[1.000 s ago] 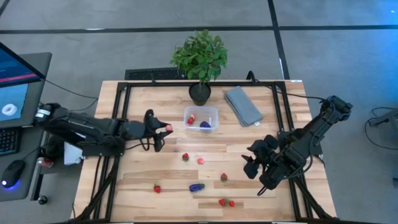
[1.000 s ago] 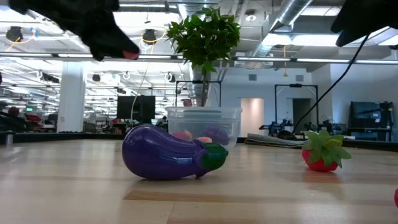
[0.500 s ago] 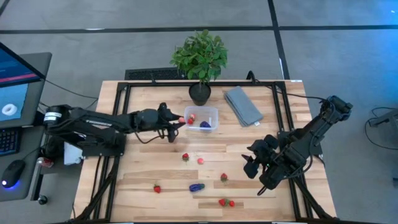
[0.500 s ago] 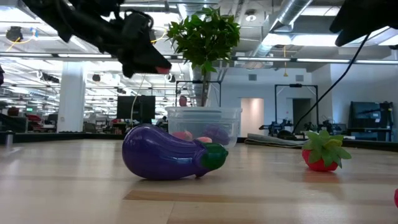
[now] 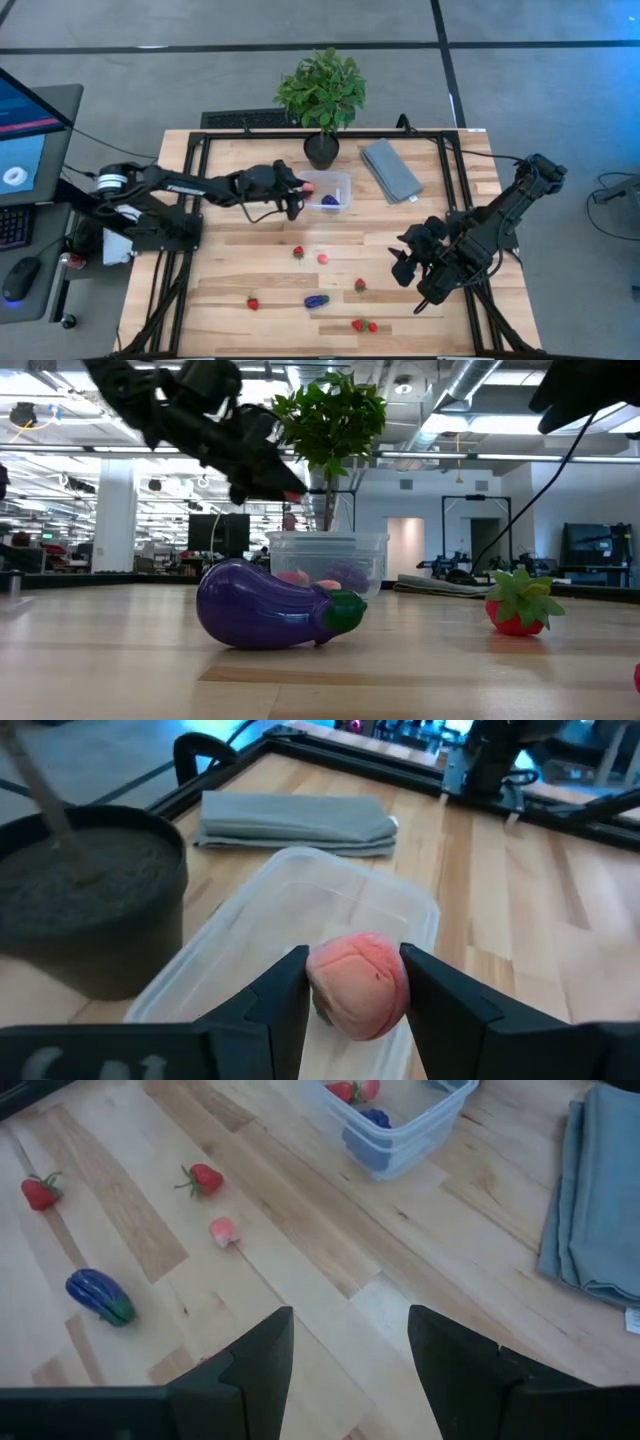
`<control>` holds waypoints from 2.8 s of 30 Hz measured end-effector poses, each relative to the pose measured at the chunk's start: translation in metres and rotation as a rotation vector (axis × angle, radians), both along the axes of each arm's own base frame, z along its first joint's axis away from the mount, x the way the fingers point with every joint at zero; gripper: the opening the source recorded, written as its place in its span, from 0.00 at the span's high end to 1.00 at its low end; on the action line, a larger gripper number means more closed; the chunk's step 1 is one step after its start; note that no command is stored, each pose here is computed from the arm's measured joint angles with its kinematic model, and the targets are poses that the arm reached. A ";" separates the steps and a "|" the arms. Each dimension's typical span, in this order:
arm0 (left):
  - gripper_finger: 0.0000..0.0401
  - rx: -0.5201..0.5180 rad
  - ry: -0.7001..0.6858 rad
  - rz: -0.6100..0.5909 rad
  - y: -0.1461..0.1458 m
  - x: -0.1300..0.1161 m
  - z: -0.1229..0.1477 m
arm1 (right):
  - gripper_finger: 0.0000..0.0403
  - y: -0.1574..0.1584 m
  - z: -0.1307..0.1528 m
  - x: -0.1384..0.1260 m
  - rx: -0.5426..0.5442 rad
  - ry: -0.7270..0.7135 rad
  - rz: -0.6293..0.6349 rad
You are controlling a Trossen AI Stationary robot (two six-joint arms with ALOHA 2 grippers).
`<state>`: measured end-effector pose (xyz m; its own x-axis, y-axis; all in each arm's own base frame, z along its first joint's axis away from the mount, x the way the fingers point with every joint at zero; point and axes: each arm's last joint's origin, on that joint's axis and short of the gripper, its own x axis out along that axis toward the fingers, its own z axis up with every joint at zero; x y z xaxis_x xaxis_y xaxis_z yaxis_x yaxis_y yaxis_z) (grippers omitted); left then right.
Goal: Pick and placing Produce into tupperware
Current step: Put the left pink peach into the transparent bin, then put the red strawberry into the transparent bin
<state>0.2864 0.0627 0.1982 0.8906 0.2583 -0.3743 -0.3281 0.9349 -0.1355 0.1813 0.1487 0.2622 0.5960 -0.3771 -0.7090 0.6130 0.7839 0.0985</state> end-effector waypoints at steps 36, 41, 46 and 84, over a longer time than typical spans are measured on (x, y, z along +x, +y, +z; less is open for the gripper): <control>0.63 0.005 0.316 -0.026 0.032 0.053 0.004 | 0.45 -0.001 0.001 0.001 -0.039 -0.042 -0.016; 0.57 0.007 0.315 -0.022 0.032 0.053 0.005 | 0.45 -0.001 0.001 0.001 -0.040 -0.042 -0.016; 0.52 0.007 0.316 -0.022 0.032 0.053 0.004 | 0.45 -0.001 0.001 0.001 -0.040 -0.042 -0.016; 0.49 -0.006 0.254 -0.224 -0.059 -0.075 0.034 | 0.45 -0.004 0.002 0.001 -0.071 -0.044 -0.024</control>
